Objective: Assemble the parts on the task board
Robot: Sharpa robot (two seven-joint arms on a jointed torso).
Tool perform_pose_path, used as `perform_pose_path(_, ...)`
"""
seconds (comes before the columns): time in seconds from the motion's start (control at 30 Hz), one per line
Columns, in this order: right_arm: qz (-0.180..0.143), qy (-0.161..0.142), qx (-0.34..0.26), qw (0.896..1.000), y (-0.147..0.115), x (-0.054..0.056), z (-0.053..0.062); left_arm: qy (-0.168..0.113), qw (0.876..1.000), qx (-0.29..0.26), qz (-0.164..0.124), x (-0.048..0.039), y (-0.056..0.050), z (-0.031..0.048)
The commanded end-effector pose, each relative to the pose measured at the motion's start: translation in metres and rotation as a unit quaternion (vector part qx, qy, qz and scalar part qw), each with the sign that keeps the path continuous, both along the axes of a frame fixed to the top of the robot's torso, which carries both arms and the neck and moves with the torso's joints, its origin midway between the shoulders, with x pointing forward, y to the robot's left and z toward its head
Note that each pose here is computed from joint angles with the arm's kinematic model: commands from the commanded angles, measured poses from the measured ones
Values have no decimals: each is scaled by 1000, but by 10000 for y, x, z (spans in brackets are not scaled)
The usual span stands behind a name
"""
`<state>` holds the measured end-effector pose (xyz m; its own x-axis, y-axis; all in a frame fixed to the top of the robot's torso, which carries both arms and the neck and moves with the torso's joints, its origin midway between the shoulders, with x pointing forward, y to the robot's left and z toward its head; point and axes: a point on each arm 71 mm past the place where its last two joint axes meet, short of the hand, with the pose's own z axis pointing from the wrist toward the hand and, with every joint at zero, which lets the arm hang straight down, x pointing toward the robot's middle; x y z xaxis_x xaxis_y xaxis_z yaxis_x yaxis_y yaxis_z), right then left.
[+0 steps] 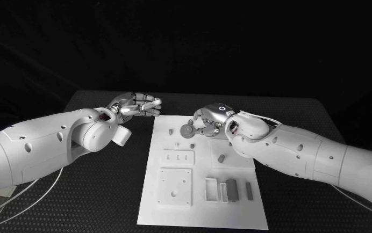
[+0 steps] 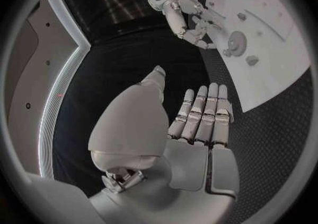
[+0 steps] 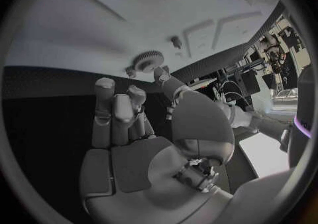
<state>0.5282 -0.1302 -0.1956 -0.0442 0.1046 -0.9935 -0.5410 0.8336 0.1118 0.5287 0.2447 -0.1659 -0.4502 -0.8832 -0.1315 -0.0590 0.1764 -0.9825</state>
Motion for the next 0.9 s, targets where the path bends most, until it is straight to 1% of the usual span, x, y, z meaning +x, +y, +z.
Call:
perform_pose_path(0.03, -8, -13, 44, 999, -113, 7, 170, -9, 1000, -3, -1, 2, 12, 22)
perform_pose_path(0.13, -29, -9, 59, 998, -324, 79, 307, -10, 1000, -2, 3, 1, 29, 24)
perform_pose_path(0.2, -37, -9, 58, 998, -470, 118, 365, -11, 1000, -2, 4, -1, 36, 25)
perform_pose_path(0.3, -38, -9, 55, 998, -673, 150, 409, -11, 1000, -2, 4, 1, 29, 26)
perform_pose_path(0.4, -43, 6, 74, 996, -914, 153, 413, -11, 1000, -2, 3, 3, 26, 24)
perform_pose_path(0.43, -43, 8, 77, 996, -956, 153, 412, -11, 1000, -2, 4, 3, 28, 24)
perform_pose_path(0.57, -43, 20, 75, 996, -1172, 161, 392, -10, 1000, -1, 4, 5, 37, 22)
perform_pose_path(0.63, -47, 22, 73, 996, -1267, 171, 379, -11, 1000, -1, 2, 3, 38, 22)
perform_pose_path(0.73, -61, 29, 68, 995, -1390, 180, 328, -11, 1000, -1, -1, 3, 37, 21)
perform_pose_path(0.8, -76, 34, 63, 995, -1480, 192, 267, -14, 1000, -1, -4, 4, 36, 24)
perform_pose_path(0.9, -87, 47, 54, 994, -1591, 172, 117, -18, 1000, 0, -6, 6, 30, 28)
